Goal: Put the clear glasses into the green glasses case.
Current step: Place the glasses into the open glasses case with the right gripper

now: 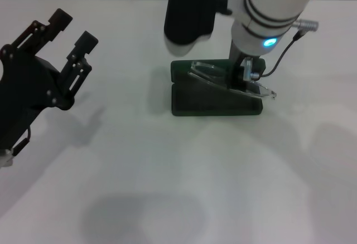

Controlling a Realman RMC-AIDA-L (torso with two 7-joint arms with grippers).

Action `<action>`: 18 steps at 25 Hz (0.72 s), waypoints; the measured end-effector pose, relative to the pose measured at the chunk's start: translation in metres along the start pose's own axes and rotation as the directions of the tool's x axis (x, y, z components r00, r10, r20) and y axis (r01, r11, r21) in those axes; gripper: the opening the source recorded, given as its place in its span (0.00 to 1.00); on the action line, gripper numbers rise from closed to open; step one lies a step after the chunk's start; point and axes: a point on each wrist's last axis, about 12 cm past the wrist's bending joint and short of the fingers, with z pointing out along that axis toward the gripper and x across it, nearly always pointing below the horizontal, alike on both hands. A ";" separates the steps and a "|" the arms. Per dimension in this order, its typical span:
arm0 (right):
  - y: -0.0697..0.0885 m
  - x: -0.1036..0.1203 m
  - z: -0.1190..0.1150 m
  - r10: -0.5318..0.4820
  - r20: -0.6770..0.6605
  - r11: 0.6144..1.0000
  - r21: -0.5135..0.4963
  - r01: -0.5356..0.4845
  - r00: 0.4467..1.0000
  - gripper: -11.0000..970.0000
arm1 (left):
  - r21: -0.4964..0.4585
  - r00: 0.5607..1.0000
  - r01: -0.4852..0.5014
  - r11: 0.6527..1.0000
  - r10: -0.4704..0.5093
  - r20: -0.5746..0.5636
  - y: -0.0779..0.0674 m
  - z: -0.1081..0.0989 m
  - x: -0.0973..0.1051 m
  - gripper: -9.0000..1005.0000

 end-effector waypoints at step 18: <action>0.032 -0.010 0.026 -0.128 -0.025 0.985 0.116 0.130 0.991 0.08 | -0.003 1.000 -0.006 1.000 0.006 -0.014 0.001 0.001 0.002 0.46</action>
